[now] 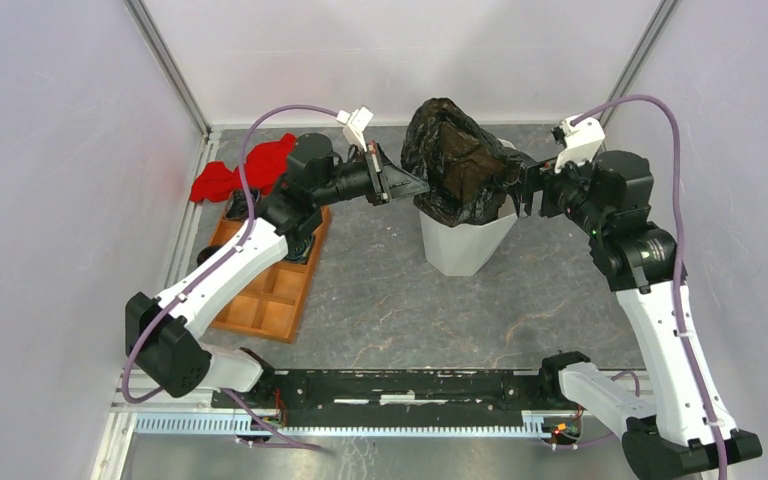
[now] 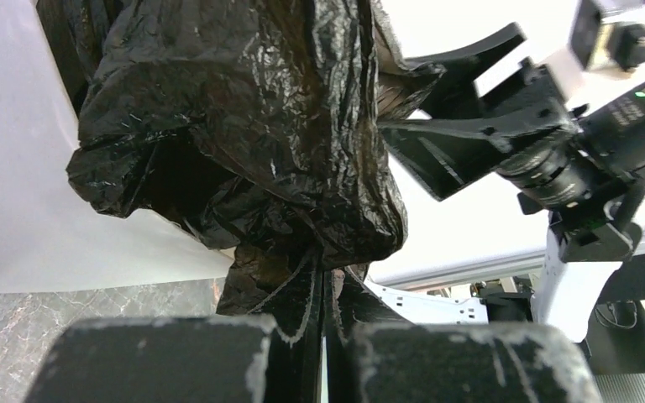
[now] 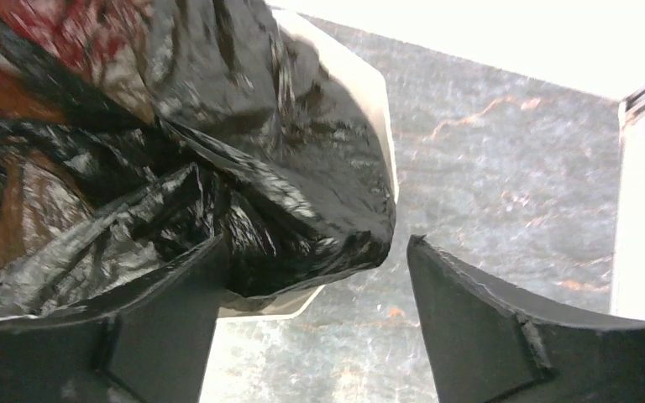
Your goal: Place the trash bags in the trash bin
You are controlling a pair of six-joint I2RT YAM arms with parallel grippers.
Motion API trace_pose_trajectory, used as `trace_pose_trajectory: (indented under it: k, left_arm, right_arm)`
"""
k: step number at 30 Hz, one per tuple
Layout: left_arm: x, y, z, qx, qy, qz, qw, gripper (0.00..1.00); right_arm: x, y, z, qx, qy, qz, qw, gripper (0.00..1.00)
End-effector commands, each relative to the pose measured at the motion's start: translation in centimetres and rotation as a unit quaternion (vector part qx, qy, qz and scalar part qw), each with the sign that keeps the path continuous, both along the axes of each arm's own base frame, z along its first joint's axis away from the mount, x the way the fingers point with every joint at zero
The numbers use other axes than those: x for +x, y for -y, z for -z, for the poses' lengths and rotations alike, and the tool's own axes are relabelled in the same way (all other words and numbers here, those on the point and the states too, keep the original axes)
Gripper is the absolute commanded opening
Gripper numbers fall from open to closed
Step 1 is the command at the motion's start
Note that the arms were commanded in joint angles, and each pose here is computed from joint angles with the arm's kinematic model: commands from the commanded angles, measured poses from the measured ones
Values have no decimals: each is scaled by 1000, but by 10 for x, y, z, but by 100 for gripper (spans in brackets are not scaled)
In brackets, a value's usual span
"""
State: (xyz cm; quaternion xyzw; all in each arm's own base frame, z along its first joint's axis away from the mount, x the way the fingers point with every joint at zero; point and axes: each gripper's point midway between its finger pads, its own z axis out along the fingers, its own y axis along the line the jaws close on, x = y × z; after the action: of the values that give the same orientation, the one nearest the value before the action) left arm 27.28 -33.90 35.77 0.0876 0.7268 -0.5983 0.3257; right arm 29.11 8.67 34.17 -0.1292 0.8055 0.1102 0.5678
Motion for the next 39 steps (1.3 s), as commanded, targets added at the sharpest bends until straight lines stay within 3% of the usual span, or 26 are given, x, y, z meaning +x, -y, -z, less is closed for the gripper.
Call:
trace_pose_trajectory:
  k: [1,2,6,11,15,21,22,25,31,35,39]
  left_arm:
    - [-11,6,-36,-38,28,23,999,2]
    - [-10,9,-37,-39,28,20,999,2]
    - [-2,26,-46,-61,5,34,998,2]
    - [-2,41,-52,-73,-8,56,996,2]
    - [-7,35,-29,-41,-21,52,998,2]
    - [-17,13,-2,8,-12,21,1000,2]
    - [-17,11,2,17,-15,18,1000,3]
    - [-14,6,4,51,-2,12,999,7]
    - [20,-51,-19,152,85,-158,972,63]
    - [30,-64,-52,152,132,-201,959,98]
    - [49,-64,-68,165,155,-231,946,100]
  right_arm:
    - [-6,13,-74,-39,119,1,992,92]
    - [-2,14,-81,-46,128,3,991,98]
    - [20,0,-109,-55,152,-28,987,98]
    - [46,-29,-97,-29,150,-85,985,98]
    - [61,-46,-78,-25,149,-126,980,98]
    - [102,-52,-54,-41,134,-124,982,97]
    - [108,-53,-52,-36,125,-119,984,89]
    - [115,-56,-45,-11,100,-109,989,54]
    - [89,-57,-53,49,88,-100,990,3]
    - [78,-63,-59,63,83,-119,987,0]
    - [79,-65,-56,61,62,-122,989,0]
